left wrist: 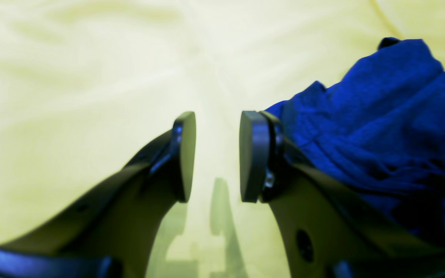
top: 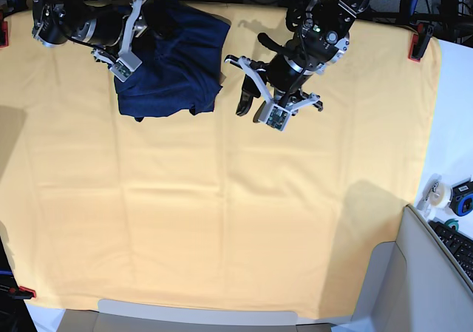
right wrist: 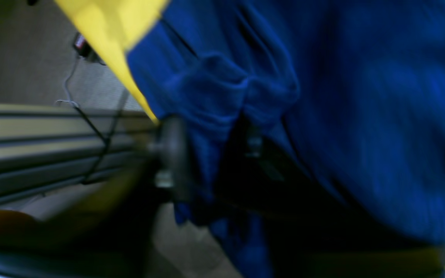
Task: Fold the T-shirt properly
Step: 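Grasp the bundle's side with the right gripper and tuck it inward, then grasp both sides of the bundle with both grippers and square it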
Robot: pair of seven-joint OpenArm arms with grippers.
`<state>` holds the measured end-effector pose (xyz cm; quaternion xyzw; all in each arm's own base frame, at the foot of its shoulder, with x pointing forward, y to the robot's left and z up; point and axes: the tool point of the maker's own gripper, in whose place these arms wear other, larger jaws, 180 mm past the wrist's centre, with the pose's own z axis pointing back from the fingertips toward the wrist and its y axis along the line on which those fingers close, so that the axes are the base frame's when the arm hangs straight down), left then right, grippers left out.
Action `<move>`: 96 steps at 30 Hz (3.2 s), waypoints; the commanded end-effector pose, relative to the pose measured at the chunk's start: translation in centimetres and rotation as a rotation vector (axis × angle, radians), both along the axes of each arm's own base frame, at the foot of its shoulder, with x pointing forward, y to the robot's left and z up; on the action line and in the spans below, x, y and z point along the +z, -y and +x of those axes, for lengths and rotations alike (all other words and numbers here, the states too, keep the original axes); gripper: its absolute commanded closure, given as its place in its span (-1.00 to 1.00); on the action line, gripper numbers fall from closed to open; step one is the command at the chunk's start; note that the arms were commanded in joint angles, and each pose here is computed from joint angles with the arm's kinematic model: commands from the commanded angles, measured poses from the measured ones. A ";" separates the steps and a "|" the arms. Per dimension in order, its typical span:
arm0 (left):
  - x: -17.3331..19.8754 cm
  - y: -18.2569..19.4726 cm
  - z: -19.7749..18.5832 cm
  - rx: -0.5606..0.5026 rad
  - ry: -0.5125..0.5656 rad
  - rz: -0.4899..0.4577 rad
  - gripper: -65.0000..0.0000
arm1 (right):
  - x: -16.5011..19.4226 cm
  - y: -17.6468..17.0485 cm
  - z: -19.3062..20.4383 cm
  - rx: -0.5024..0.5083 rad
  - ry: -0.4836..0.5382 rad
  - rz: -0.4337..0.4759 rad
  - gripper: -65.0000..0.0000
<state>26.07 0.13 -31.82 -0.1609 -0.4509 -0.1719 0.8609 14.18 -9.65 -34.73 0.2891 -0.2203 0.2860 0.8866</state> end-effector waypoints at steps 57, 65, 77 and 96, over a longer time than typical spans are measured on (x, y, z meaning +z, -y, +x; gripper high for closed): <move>2.5 -3.4 3.1 0.104 0.096 0.005 0.41 | 1.8 -11.4 4.0 0.403 0.171 0.060 0.34; 2.5 -3.4 3.1 0.104 0.096 0.005 0.41 | 2.9 -10.6 6.4 0.355 0.225 0.053 0.30; 3.2 -3.8 3.1 0.114 0.111 -0.004 0.63 | 6.8 -2.0 14.2 -0.058 0.371 0.044 0.32; 0.5 11.9 -4.2 -0.419 -0.095 0.038 0.79 | 2.9 11.4 10.3 -0.433 0.248 -0.206 1.00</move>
